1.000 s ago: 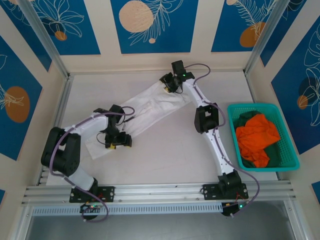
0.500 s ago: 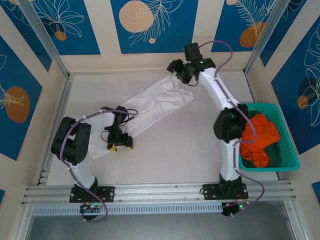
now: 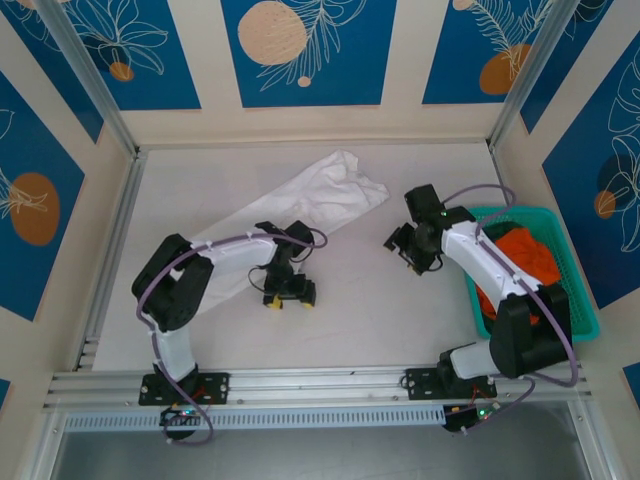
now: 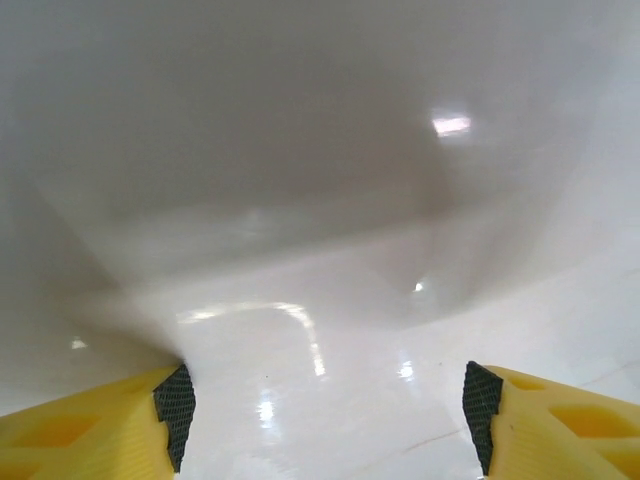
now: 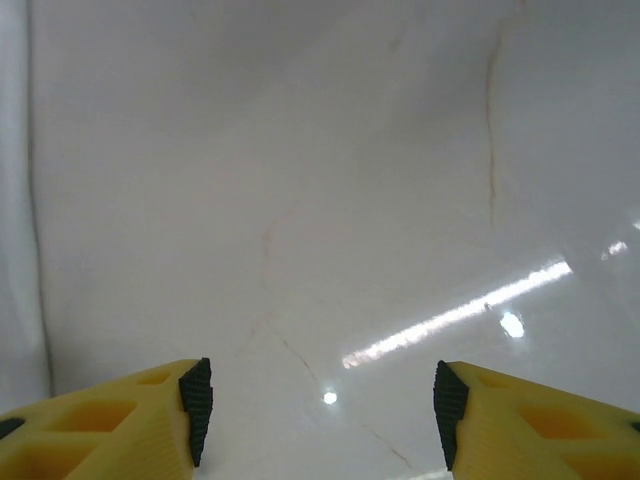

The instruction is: Fold and stack the t-shirts

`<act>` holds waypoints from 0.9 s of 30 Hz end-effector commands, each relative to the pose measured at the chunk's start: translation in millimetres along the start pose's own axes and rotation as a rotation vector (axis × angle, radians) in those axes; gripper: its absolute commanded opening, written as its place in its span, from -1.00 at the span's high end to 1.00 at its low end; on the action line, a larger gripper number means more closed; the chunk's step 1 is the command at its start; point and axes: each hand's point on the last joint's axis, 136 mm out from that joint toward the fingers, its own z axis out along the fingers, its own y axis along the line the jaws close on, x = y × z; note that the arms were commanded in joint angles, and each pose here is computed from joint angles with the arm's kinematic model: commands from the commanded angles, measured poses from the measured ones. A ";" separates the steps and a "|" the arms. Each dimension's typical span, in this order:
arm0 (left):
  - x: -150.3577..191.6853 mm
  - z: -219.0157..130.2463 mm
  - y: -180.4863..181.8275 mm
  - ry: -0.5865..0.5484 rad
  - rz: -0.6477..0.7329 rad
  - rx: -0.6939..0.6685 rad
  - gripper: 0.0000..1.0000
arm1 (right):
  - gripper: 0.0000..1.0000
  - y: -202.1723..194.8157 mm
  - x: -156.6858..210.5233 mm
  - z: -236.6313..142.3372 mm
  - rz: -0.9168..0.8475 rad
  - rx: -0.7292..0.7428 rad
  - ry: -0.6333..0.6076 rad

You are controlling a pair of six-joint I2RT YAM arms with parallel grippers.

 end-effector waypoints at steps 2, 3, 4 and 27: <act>-18.6 -52.6 -4.6 -0.171 -0.079 -0.034 -0.48 | -0.25 3.8 27.1 -29.0 -0.055 -0.112 -0.002; -22.7 -66.7 3.2 -0.208 -0.088 -0.067 -0.46 | -0.25 4.5 34.8 -33.0 -0.075 -0.143 0.006; -25.8 -78.0 13.0 -0.234 -0.101 -0.102 -0.42 | -0.25 3.0 42.3 -36.0 -0.090 -0.171 0.012; -19.8 -3.0 141.8 -0.051 -0.280 -0.051 0.09 | -0.21 -44.7 101.4 -57.3 -0.117 -0.236 0.018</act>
